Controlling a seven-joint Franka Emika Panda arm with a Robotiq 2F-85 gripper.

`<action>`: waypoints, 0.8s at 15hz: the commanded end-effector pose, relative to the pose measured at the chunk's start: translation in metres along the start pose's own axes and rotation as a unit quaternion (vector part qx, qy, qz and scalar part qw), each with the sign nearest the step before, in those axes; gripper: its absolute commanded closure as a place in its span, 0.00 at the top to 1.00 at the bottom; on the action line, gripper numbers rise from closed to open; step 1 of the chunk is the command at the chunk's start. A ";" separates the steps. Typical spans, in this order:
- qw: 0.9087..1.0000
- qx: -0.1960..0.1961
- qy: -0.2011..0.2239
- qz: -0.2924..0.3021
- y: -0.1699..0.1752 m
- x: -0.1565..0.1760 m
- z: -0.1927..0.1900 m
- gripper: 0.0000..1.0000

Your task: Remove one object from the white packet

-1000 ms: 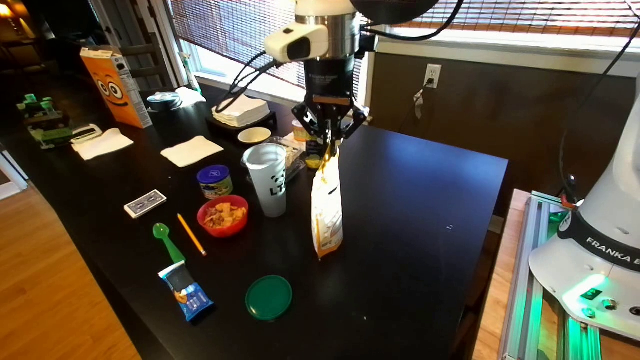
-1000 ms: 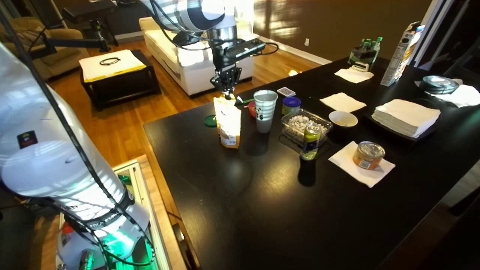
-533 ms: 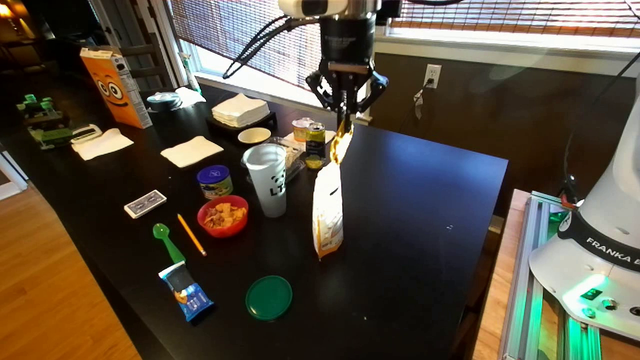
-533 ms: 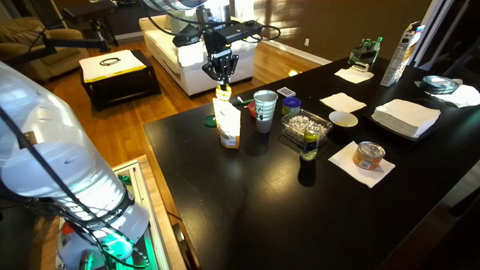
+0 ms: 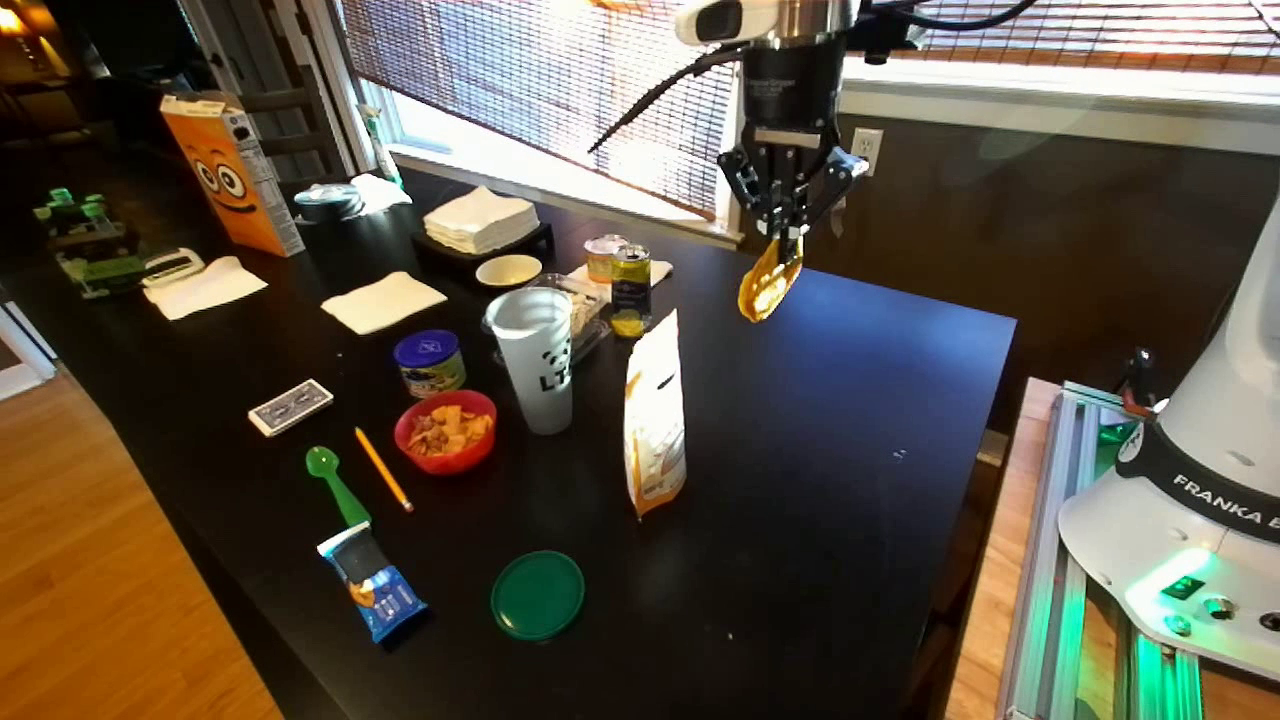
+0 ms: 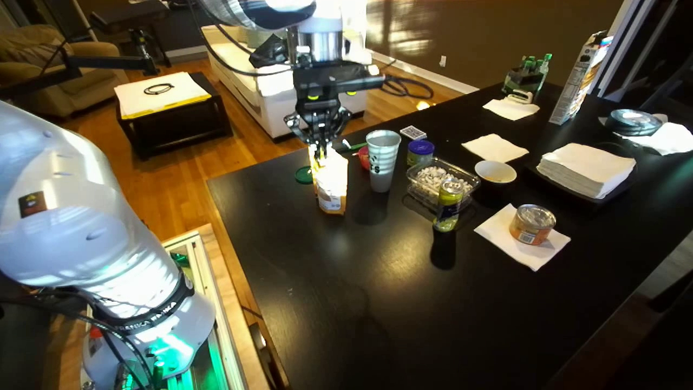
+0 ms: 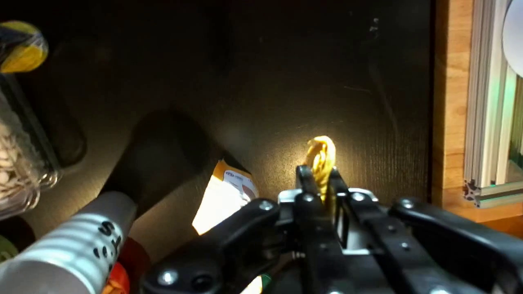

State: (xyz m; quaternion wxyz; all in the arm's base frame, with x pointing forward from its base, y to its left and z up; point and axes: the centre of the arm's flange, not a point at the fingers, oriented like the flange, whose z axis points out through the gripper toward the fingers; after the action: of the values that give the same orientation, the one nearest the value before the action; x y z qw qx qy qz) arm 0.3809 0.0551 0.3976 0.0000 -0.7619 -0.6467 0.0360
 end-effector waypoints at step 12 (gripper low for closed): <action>0.955 0.006 0.075 0.288 0.027 -0.031 0.163 0.02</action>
State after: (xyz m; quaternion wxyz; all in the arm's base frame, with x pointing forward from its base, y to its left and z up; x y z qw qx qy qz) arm 0.3865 0.0106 0.2621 0.0322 -0.9067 -0.4204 -0.0155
